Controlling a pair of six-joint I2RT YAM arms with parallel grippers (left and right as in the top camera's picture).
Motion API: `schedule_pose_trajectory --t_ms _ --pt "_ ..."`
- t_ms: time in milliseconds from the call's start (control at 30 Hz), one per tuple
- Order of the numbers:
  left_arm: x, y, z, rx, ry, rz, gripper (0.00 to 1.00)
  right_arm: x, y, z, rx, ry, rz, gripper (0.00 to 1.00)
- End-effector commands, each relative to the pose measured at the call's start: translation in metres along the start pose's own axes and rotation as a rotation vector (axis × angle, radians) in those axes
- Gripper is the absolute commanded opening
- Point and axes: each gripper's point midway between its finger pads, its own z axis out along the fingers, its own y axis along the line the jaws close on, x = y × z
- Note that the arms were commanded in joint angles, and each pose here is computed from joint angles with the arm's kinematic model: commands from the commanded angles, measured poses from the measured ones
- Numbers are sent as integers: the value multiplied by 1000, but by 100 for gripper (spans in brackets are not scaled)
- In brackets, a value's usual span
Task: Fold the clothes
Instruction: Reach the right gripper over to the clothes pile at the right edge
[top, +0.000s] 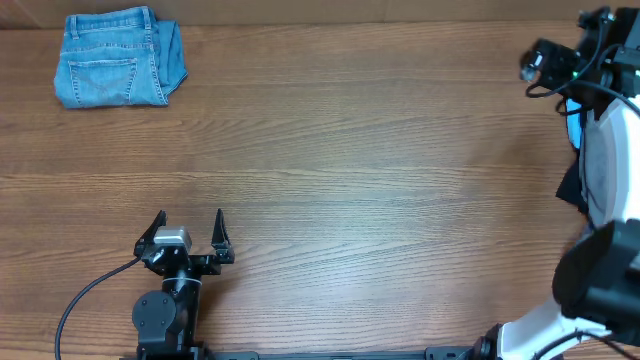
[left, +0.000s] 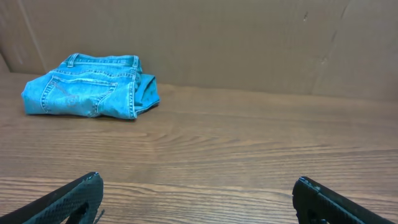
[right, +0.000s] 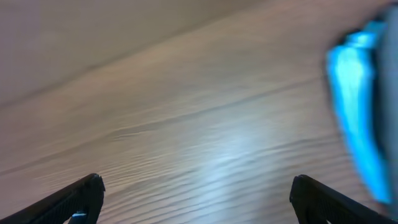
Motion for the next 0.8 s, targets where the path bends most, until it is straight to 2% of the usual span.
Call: schedule_pose_trajectory --t_ms 0,100,300,433,767 --pt "-1 0 0 5 -7 22 100 -23 -60 -6 315 -64 -66 100" --pt "-1 0 0 5 -7 22 100 -26 -96 0 521 -62 -121 100" --pt "-1 0 0 5 -7 22 100 -18 -147 31 795 -18 -184 100" --pt "-1 0 0 5 -7 22 100 -7 -162 63 828 25 -244 100" --pt "-1 0 0 5 -7 22 100 11 -198 96 874 41 -210 98"
